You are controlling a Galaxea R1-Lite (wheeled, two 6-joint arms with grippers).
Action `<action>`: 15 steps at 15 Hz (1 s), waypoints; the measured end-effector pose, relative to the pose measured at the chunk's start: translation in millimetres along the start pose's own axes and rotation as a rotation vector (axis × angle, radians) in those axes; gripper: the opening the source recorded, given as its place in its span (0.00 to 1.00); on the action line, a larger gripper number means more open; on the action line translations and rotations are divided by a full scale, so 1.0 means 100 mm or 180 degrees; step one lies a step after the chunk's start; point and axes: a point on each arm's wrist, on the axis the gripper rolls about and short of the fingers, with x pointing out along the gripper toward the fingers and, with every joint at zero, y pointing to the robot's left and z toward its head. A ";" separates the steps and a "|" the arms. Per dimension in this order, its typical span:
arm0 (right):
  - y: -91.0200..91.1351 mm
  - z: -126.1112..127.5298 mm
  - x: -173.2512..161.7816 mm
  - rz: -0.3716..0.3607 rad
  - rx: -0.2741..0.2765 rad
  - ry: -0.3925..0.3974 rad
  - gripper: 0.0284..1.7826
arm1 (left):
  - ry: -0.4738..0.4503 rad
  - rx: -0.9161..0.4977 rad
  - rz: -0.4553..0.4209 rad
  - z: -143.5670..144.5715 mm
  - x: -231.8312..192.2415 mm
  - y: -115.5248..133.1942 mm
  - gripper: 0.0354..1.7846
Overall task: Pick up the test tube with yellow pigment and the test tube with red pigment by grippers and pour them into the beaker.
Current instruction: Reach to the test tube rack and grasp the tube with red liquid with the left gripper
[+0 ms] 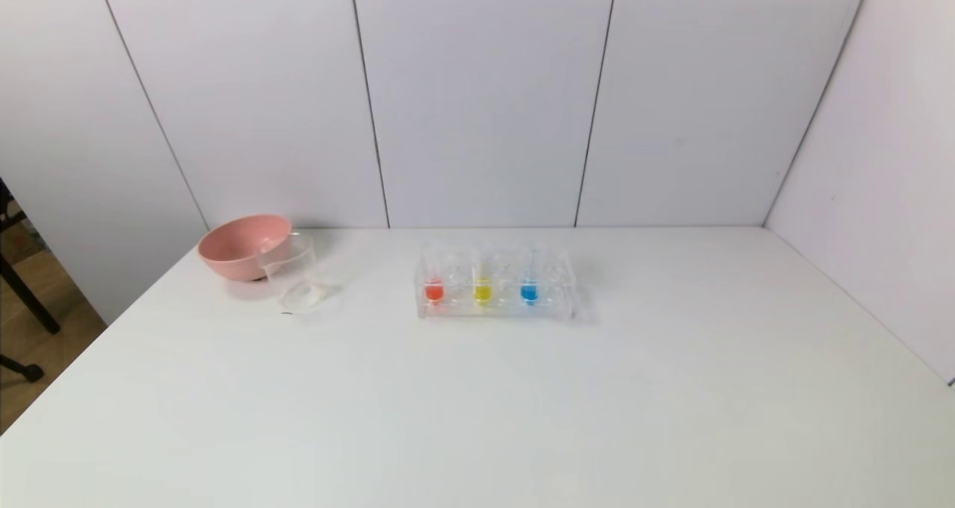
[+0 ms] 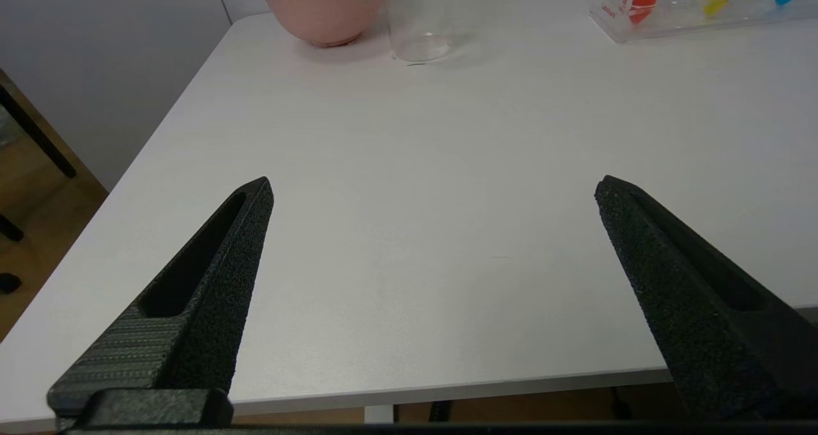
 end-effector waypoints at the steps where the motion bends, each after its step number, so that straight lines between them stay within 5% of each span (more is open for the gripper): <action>1: 0.00 0.00 0.00 0.0000 0.0000 0.0000 0.05 | 0.0000 0.0000 -0.0001 0.00 0.00 0.00 0.99; 15: 0.00 0.00 0.00 0.0000 0.0000 -0.0001 0.05 | -0.0010 -0.0015 -0.0002 0.00 0.00 0.00 0.99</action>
